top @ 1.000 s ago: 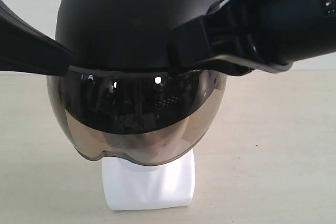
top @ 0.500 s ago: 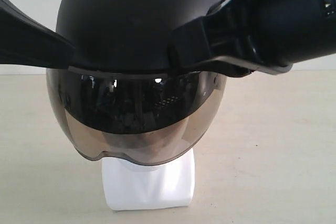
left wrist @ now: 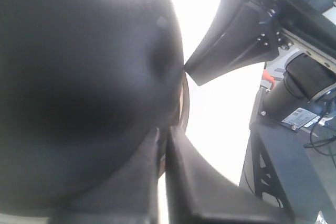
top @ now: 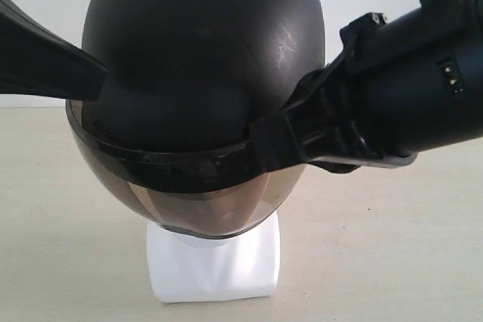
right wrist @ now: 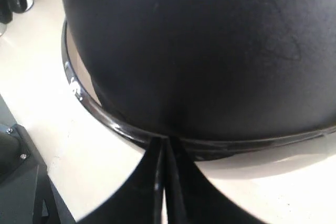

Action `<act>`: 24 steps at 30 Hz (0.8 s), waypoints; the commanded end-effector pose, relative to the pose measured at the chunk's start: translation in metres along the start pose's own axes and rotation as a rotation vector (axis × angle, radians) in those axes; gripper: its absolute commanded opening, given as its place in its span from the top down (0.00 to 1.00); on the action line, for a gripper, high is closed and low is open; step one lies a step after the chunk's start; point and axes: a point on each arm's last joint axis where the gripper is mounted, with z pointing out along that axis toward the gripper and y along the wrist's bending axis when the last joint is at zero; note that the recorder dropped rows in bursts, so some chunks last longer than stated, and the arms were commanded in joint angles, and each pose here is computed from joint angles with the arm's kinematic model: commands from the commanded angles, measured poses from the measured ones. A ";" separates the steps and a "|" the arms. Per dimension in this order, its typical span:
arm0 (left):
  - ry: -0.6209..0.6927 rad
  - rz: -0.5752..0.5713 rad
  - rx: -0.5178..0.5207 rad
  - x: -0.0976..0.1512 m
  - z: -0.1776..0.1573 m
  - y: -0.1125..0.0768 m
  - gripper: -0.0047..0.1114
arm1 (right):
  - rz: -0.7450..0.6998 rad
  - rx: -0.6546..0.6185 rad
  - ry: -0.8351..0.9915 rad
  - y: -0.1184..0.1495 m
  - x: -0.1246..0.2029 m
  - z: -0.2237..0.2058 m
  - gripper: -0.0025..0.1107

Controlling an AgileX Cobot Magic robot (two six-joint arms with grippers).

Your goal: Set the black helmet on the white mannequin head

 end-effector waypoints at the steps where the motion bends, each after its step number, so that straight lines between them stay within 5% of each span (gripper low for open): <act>1: -0.005 0.011 0.008 -0.002 0.000 -0.002 0.92 | -0.033 0.061 0.071 -0.011 0.010 0.018 0.98; 8: -0.006 0.015 0.009 -0.002 0.000 -0.002 0.92 | -0.026 0.058 0.031 -0.010 0.008 0.010 0.98; 18: -0.107 0.096 -0.081 -0.008 -0.025 -0.029 0.92 | 0.045 0.172 -0.228 -0.009 0.009 -0.072 0.98; 24: -0.127 0.070 -0.345 -0.006 -0.046 -0.029 0.92 | 0.119 0.439 -0.182 -0.031 0.020 -0.088 0.98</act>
